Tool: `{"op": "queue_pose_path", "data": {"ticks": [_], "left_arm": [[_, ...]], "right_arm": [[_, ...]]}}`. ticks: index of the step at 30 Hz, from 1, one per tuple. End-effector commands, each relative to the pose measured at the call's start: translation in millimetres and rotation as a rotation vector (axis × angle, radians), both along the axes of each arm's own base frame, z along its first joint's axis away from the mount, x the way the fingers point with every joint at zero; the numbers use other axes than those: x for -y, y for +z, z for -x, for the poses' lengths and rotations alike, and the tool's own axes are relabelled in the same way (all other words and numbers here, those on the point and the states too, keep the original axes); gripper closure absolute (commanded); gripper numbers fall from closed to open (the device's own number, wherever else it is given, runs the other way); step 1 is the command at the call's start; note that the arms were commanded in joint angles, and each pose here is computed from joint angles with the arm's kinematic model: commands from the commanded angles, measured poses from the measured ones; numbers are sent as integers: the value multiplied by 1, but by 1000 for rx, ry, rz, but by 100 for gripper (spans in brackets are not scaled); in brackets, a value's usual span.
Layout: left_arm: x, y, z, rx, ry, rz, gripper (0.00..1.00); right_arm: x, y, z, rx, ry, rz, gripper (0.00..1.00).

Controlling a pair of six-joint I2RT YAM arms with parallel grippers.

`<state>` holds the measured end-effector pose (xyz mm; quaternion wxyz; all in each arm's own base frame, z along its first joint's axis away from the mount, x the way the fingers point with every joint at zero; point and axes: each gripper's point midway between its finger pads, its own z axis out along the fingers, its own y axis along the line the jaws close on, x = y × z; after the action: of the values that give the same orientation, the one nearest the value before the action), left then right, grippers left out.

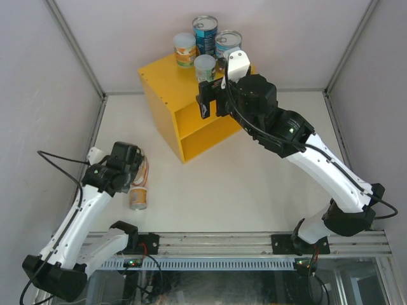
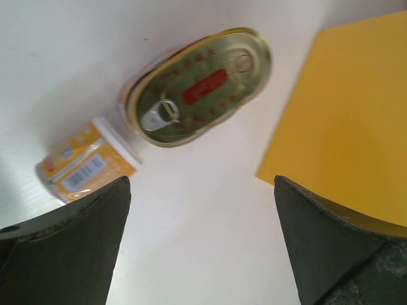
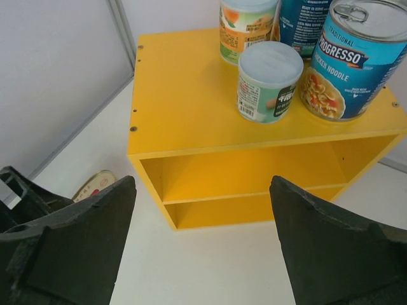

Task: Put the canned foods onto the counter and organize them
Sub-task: Pick up the canned food from the center of the board.

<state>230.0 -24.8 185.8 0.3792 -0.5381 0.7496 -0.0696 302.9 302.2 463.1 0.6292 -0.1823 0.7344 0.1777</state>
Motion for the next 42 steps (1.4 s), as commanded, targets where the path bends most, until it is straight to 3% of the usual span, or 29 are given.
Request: {"op": "queue_pose_path", "data": {"ticks": [1, 7, 14, 28, 42], "left_arm": [[-16, -5, 13, -97, 38, -90, 3], [-14, -21, 29, -198, 6, -87, 1], [-15, -34, 54, -333, -31, -117, 6], [2, -70, 56, -566, -337, -259, 3], [-1, -106, 57, -696, -479, -345, 2]], "right_arm": [[12, 19, 15, 16, 5, -87, 15], [16, 12, 17, 6, 5, -105, 15], [21, 8, 24, 5, 10, -157, 15], [38, 11, 41, 15, 20, -217, 15], [56, 20, 50, 45, 11, -237, 15]]}}
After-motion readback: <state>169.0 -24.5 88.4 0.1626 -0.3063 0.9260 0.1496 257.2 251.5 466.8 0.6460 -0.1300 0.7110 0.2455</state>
